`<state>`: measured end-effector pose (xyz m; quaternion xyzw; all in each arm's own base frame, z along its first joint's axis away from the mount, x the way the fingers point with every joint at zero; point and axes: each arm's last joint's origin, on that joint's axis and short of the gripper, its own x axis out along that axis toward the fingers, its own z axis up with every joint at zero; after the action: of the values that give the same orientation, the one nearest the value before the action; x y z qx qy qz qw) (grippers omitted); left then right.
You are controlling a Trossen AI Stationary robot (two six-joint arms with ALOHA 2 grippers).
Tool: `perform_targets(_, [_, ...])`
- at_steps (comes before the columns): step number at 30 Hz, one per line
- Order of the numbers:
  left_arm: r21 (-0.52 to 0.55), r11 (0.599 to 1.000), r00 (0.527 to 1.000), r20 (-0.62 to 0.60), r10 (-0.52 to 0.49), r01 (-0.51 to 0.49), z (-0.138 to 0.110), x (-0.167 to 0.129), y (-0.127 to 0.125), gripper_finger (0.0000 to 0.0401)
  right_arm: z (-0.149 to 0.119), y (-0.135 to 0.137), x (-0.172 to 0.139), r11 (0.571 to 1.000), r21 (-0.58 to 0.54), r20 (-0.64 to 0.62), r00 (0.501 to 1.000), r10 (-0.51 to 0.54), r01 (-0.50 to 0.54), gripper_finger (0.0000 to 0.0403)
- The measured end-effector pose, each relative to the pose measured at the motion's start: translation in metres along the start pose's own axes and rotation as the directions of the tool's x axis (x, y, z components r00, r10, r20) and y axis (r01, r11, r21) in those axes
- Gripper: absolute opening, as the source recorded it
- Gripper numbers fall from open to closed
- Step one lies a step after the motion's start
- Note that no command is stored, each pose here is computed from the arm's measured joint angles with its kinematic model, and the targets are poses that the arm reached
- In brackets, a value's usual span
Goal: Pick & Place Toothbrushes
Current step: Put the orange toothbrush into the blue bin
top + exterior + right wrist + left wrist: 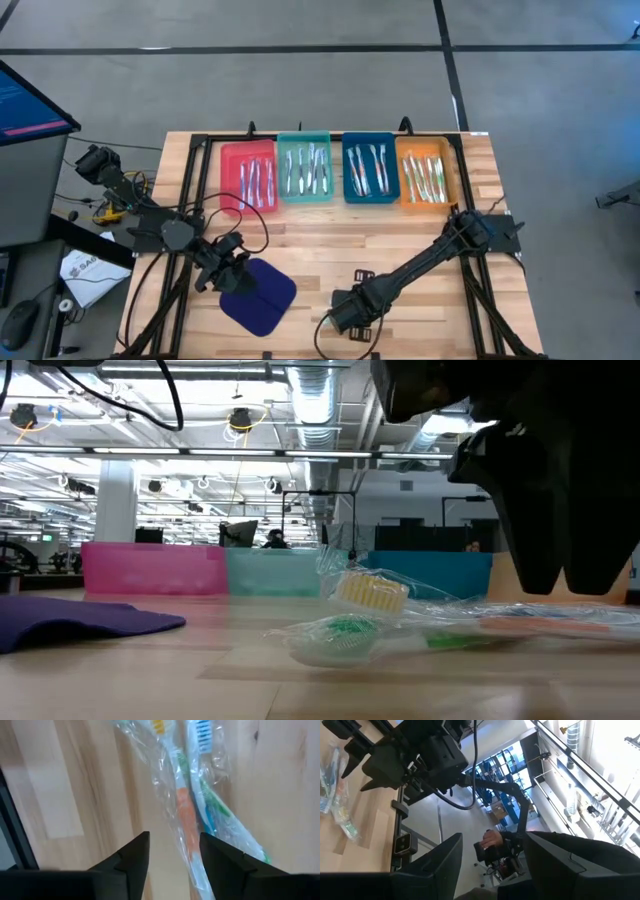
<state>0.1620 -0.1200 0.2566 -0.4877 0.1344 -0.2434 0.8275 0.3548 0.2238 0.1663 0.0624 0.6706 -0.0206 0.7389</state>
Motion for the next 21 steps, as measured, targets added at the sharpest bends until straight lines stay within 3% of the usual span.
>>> perform_targets(17, [0.000,1.000,1.000,0.001,0.001,-0.001,0.000,0.000,0.000,0.0204,0.000,0.003,0.001,1.000,0.006,0.033,0.999,0.001,-0.001,0.0159])
perform_targets(21, [-0.002,1.000,1.000,0.012,0.007,-0.007,0.000,0.000,0.000,0.0204,-0.006,0.000,0.015,0.997,0.077,0.017,1.000,0.000,-0.002,0.0156])
